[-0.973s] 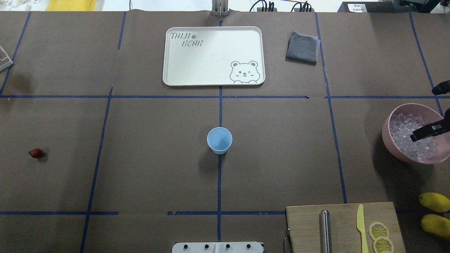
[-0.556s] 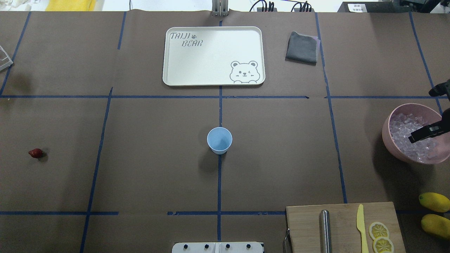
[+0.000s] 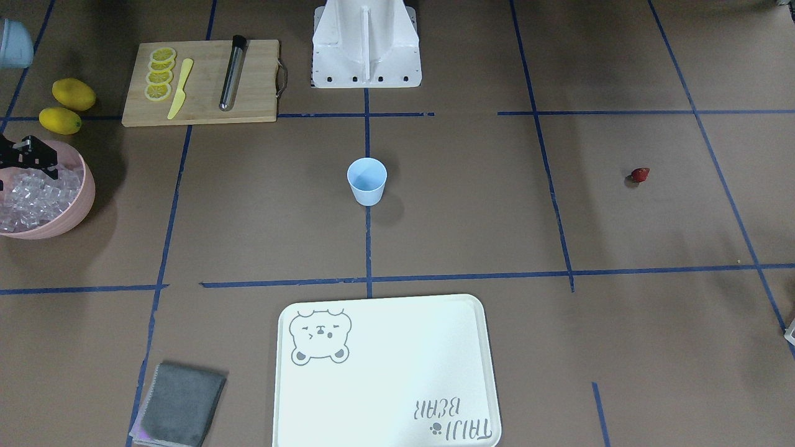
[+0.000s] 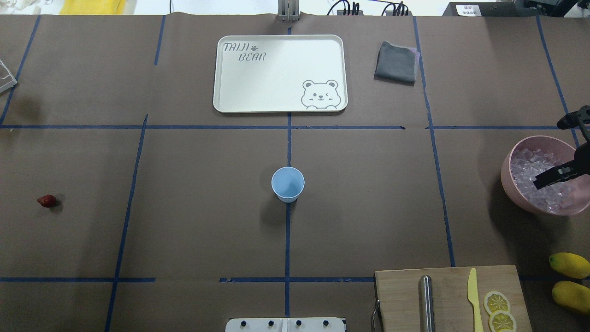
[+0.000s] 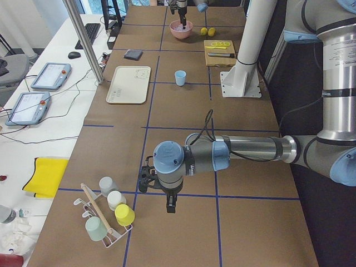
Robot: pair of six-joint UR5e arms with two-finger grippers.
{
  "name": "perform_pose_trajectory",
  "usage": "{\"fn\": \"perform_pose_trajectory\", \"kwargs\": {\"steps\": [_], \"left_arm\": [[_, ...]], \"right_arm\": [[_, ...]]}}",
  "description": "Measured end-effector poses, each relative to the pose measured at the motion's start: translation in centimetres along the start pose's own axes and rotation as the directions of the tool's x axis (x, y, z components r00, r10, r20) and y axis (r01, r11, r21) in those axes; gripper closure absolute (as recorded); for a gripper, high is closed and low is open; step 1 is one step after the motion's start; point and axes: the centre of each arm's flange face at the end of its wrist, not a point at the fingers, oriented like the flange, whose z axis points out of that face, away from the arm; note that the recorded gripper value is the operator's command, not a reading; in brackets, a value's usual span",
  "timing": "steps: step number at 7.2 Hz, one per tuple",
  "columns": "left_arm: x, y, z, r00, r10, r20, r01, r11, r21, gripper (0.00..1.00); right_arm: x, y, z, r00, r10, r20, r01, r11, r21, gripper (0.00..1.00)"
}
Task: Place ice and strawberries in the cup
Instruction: 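Lower the right gripper into the bowl and grasp an ice cube, then lift the ice cube and carry it over the light-blue cup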
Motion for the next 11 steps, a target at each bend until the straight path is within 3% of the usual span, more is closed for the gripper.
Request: {"fn": "perform_pose_trajectory", "kwargs": {"steps": [1, 2, 7, 9, 11], "left_arm": [[0.0, 0.0, 0.0, 1.000, 0.001, 0.000, -0.001, 1.000, 0.000, 0.00], [0.0, 0.0, 0.0, 1.000, 0.001, 0.000, -0.001, 1.000, 0.000, 0.00], [0.0, 0.0, 0.0, 1.000, 0.000, 0.000, 0.000, 1.000, -0.001, 0.00], [0.1, 0.0, 0.0, 1.000, -0.001, 0.000, 0.001, 1.000, -0.002, 0.00], [0.1, 0.0, -0.1, 1.000, -0.001, -0.001, 0.001, 1.000, -0.001, 0.00]], "right_arm": [[0.0, 0.0, 0.0, 1.000, 0.000, 0.000, 0.000, 1.000, 0.001, 0.78], [-0.1, -0.1, -0.1, 1.000, -0.001, 0.000, 0.001, 1.000, 0.002, 0.84], [-0.5, -0.2, -0.9, 1.000, -0.008, 0.008, 0.008, 1.000, 0.016, 0.83], [-0.2, -0.4, -3.3, 1.000, 0.001, 0.019, -0.002, 0.998, 0.059, 0.83], [-0.7, -1.2, -7.8, 0.999, -0.008, 0.041, 0.002, 0.989, 0.147, 0.88]]}}
